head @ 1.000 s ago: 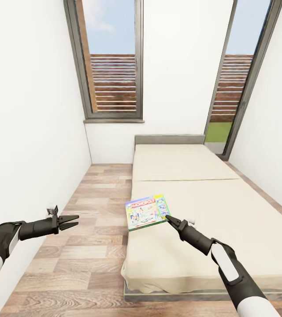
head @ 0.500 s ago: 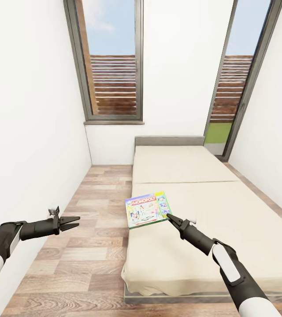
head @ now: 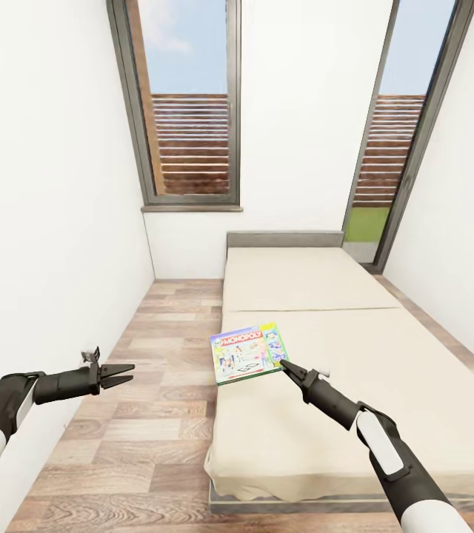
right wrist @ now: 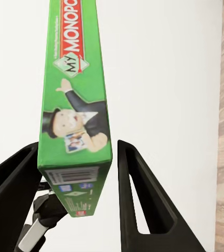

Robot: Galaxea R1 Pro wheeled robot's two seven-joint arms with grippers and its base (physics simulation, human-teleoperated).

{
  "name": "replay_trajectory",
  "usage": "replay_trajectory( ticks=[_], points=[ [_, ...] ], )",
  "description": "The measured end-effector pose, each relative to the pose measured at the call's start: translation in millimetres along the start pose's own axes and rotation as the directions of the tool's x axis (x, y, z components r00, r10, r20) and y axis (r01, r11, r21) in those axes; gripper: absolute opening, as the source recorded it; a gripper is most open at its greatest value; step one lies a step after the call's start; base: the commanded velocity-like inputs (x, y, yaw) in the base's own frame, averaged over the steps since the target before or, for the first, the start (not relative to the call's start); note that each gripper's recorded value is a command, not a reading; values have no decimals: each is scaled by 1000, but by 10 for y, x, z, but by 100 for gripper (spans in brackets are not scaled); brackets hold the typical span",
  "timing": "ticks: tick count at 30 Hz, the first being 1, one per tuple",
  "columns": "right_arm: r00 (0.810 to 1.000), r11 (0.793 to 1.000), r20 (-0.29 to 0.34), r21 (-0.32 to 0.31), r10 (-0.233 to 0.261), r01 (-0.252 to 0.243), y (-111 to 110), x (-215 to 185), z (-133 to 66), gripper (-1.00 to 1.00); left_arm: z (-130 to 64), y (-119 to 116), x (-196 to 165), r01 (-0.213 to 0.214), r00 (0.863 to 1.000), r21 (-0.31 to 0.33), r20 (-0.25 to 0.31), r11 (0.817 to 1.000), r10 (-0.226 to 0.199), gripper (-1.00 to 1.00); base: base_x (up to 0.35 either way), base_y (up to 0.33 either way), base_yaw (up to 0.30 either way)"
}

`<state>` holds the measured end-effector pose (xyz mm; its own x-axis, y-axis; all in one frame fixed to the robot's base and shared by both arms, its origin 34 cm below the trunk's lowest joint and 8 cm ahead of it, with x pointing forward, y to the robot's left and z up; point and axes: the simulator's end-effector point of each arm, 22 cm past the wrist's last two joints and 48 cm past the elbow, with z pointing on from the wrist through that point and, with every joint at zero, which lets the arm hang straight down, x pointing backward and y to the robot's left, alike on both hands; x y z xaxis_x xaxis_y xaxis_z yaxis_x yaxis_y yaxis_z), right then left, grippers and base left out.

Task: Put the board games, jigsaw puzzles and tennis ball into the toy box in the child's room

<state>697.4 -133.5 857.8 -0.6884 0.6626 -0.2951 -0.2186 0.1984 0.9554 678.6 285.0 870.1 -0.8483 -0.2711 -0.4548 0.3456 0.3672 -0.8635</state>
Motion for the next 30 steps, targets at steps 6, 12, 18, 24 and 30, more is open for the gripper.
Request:
replay_trajectory(
  ticks=[6, 12, 18, 24, 30],
  points=[
    [1000, 1000, 0, 2, 1, -1, 85, -30, -1, -100, -17, -86, -47, 0, 1000, 1, 0, 1000, 0, 100, 0, 0, 0],
    [1000, 1000, 0, 4, 3, -3, 166, -57, -3, -100, -38, -169, -93, 0, 1000, 1, 1, 1000, 0, 100, 0, 0, 0],
    [1000, 1000, 0, 4, 4, -4, 254, -80, 1, -100, -55, -249, -130, 0, 1000, 0, -2, 1000, 0, 100, 0, 0, 0],
    [1000, 1000, 1, 4, 3, -3, 343, -109, 1, -100, -75, -329, -170, 1, 1000, 0, -3, 1000, -1, 100, 0, 0, 0],
    [1000, 1000, 2, 9, 8, -8, 404, -130, -9, -100, -95, -407, -207, 1, 1000, 0, -3, 1000, -1, 100, 0, 0, 0]
  ],
)
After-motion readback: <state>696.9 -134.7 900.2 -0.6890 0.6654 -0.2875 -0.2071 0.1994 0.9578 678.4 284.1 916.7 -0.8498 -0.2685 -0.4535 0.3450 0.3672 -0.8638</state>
